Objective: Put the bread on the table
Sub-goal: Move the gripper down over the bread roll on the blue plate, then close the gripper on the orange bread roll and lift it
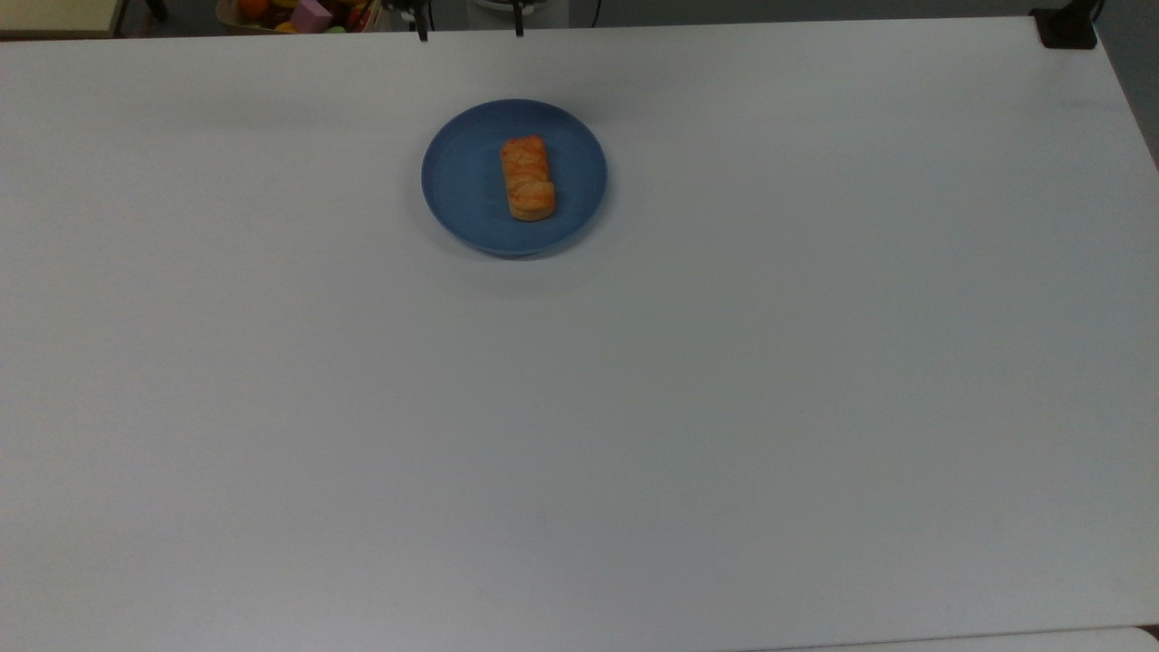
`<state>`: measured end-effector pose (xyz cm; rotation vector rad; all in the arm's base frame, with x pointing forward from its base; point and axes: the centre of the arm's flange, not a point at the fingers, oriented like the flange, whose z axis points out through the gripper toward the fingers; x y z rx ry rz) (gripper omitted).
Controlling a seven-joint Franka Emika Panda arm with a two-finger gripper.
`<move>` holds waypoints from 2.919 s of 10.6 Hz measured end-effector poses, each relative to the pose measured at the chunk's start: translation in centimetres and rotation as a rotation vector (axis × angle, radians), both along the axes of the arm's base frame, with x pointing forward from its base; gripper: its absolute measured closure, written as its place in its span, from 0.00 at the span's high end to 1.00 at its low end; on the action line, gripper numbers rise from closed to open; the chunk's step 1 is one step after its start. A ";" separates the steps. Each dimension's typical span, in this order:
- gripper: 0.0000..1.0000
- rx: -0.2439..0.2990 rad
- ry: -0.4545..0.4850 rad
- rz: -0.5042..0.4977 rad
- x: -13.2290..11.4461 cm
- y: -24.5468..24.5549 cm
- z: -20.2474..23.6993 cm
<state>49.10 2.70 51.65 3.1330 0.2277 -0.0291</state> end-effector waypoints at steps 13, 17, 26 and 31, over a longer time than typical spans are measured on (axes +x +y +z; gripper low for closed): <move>1.00 -0.026 0.007 -0.062 2.2 4.3 -16.9; 0.98 -0.045 0.017 -0.048 2.7 4.3 -19.5; 0.38 -0.046 0.020 -0.046 2.8 4.4 -20.0; 0.38 -0.053 0.051 -0.050 3.2 4.4 -17.2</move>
